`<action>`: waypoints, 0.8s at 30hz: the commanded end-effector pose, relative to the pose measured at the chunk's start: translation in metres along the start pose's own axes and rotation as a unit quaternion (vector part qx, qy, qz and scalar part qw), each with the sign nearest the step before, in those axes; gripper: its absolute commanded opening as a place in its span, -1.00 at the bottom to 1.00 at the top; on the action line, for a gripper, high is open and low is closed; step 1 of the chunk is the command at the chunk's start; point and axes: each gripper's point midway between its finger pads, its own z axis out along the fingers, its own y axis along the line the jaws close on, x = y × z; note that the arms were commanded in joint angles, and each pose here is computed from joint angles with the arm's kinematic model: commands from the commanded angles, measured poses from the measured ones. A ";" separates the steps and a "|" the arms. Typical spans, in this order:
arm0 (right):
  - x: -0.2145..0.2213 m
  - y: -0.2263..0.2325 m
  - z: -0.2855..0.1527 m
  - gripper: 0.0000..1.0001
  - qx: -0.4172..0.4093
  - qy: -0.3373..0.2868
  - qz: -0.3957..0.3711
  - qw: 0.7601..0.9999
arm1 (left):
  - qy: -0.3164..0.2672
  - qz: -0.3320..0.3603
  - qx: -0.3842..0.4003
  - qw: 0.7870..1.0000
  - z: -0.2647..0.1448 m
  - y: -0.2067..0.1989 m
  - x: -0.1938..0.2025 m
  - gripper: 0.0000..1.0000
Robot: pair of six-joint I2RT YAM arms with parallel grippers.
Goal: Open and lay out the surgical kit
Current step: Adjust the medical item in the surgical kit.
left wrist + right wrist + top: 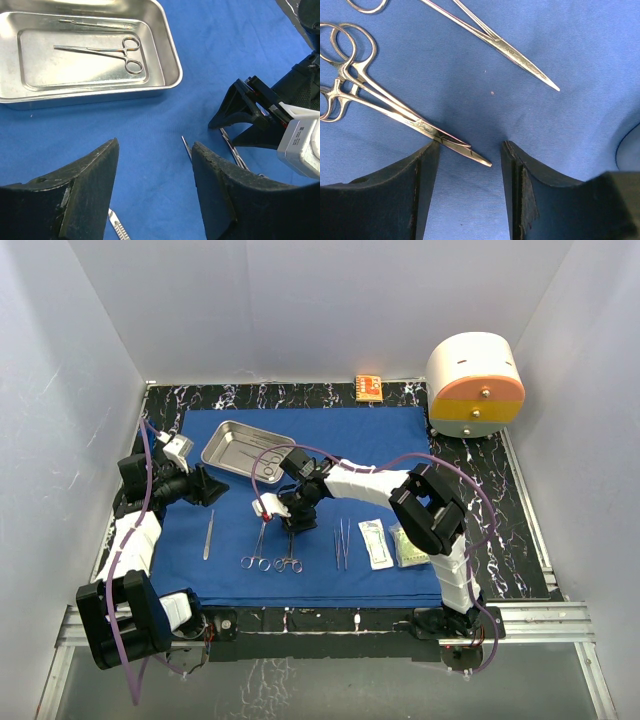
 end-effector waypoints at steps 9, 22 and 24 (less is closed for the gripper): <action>-0.034 -0.025 -0.058 0.09 0.056 -0.037 0.003 0.998 | 0.029 0.007 -0.003 1.000 -0.003 0.010 -0.018 0.65; 0.005 -0.032 -0.153 0.23 0.143 -0.076 0.137 0.977 | 0.079 -0.015 -0.016 0.997 0.037 0.039 -0.044 0.50; 0.015 -0.032 -0.174 0.24 0.171 -0.088 0.163 0.968 | 0.100 -0.006 -0.021 0.995 0.056 0.037 -0.046 0.49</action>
